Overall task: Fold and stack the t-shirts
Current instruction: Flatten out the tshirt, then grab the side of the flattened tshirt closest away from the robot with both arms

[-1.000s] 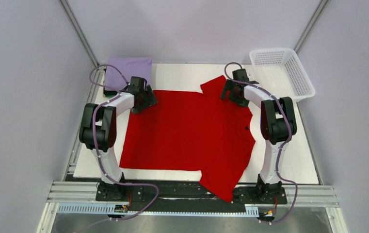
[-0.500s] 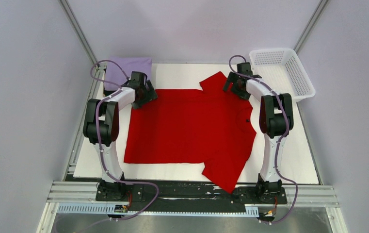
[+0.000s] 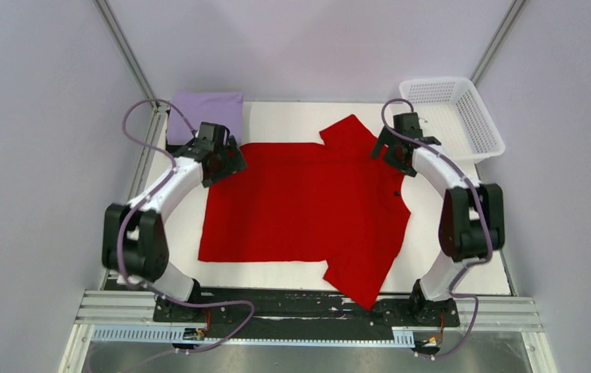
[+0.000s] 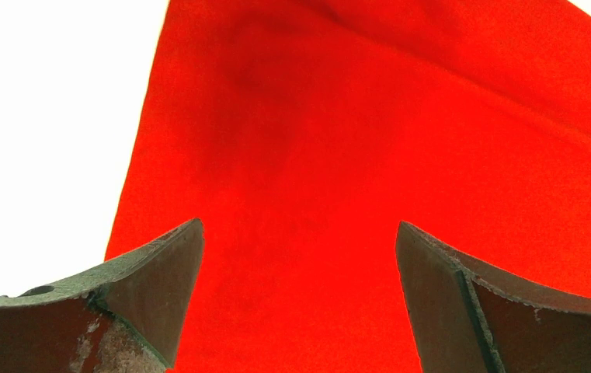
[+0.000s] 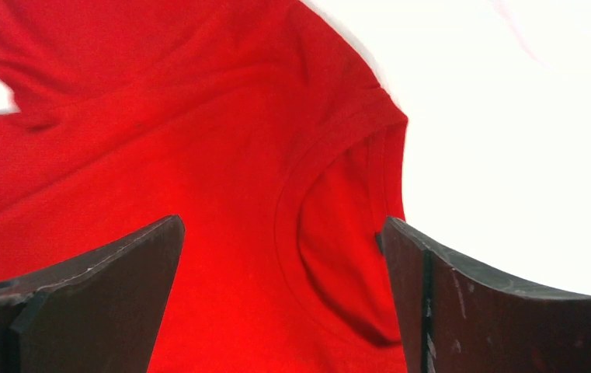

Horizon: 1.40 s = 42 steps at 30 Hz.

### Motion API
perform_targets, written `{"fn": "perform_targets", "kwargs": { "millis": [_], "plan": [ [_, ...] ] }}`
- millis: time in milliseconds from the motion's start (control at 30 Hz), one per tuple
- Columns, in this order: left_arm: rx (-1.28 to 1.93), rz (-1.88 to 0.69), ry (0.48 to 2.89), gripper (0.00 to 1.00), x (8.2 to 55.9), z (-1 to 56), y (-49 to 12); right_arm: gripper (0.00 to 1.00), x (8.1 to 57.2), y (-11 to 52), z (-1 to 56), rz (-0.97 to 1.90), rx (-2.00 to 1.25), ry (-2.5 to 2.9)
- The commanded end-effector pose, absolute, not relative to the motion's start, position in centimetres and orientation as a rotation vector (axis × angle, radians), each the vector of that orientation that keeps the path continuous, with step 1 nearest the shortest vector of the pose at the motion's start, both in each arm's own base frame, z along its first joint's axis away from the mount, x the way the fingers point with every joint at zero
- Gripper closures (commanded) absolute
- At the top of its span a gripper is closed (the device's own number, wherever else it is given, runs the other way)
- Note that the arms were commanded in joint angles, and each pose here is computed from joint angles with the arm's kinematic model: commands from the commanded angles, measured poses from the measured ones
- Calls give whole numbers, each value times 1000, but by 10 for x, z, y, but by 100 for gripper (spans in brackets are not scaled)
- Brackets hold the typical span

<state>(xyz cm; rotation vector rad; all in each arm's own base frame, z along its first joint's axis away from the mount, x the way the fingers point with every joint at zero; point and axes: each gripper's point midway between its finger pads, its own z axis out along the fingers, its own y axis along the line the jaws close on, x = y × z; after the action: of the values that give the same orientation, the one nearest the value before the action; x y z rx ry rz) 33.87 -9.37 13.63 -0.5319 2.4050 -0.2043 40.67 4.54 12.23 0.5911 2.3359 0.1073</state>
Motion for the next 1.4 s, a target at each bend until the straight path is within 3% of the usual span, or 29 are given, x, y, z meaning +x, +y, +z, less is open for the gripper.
{"fn": "perform_targets", "kwargs": {
  "millis": [0, 133, 267, 400, 1167, 1367],
  "plan": [
    [-660, -78, 2519, 0, 254, 107, -71, 0, 386, 46, 143, 196, 632, 2187],
    [-775, 16, 2577, 0, 199, 90, -50, 0, 370, 40, 148, 194, 622, 2146],
    [-917, -47, 2580, 1, 170, 73, -52, 0, 371, 46, 145, 233, 602, 2164],
    [-1042, -151, 2541, 11, 157, 53, -59, 0, 374, 49, 137, 235, 595, 2191],
    [-1212, -81, 2446, 28, 177, 11, -55, 0, 375, 39, 138, 206, 603, 2179],
    [-1212, -27, 2430, 42, 185, 10, -51, 0, 375, 38, 139, 204, 607, 2176]
  ]
}}
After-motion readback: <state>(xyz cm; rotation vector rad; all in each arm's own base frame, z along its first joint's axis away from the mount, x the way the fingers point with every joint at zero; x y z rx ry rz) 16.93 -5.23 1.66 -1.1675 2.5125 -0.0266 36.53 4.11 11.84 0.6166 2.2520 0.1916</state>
